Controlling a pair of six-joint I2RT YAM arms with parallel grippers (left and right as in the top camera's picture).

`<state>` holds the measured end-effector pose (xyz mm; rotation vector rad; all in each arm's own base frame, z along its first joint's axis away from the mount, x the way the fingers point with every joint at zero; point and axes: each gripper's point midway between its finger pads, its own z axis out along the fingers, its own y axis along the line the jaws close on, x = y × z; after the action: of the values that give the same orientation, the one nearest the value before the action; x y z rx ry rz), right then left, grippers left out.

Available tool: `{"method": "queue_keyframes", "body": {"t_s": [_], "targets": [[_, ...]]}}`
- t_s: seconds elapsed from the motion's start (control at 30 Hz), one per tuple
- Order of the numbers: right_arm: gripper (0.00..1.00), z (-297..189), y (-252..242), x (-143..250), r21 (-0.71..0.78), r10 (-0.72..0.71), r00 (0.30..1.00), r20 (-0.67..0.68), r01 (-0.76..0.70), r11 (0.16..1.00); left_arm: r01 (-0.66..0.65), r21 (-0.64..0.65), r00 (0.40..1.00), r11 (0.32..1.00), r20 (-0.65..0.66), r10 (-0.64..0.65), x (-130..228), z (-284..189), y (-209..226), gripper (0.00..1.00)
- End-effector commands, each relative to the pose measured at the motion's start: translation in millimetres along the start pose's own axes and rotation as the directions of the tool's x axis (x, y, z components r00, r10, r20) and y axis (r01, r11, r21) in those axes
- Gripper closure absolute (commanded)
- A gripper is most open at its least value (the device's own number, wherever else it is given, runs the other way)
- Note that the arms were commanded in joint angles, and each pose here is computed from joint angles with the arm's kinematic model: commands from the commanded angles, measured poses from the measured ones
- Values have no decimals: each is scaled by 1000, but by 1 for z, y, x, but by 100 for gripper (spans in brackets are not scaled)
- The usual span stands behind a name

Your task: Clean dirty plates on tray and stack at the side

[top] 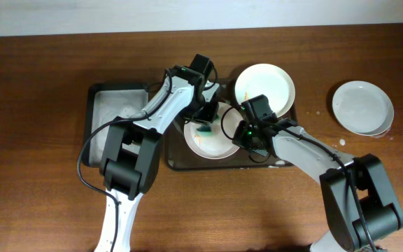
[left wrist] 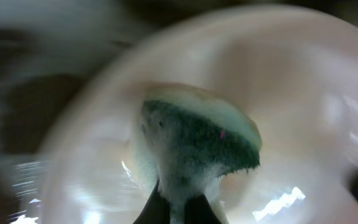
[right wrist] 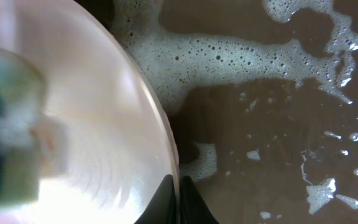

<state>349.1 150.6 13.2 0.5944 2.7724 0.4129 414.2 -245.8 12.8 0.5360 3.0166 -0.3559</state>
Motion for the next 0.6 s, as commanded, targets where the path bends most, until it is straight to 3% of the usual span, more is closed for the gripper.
{"method": "queue_keyframes", "body": {"t_s": [0.0,0.13,0.23,0.33,0.47,0.57], "targets": [[96,0,6,-1,-7,-29,1000,7,29,1000,103,-264,994,959,7,-105,5,4,50,100],[96,0,6,-1,-7,-29,1000,7,29,1000,91,-224,989,970,-93,-114,29,7,33,100],[96,0,6,-1,-7,-29,1000,7,29,1000,-35,-58,973,998,-229,21,57,8,-2,100],[96,0,6,-1,-7,-29,1000,6,29,1000,-130,-18,944,991,-308,118,77,5,-14,99],[96,0,6,0,-9,-29,1000,4,29,1000,-188,-24,942,982,-288,174,72,8,-16,99],[96,0,6,0,-9,-29,1000,4,29,1000,-123,-159,981,980,-172,95,42,12,2,99]]}}
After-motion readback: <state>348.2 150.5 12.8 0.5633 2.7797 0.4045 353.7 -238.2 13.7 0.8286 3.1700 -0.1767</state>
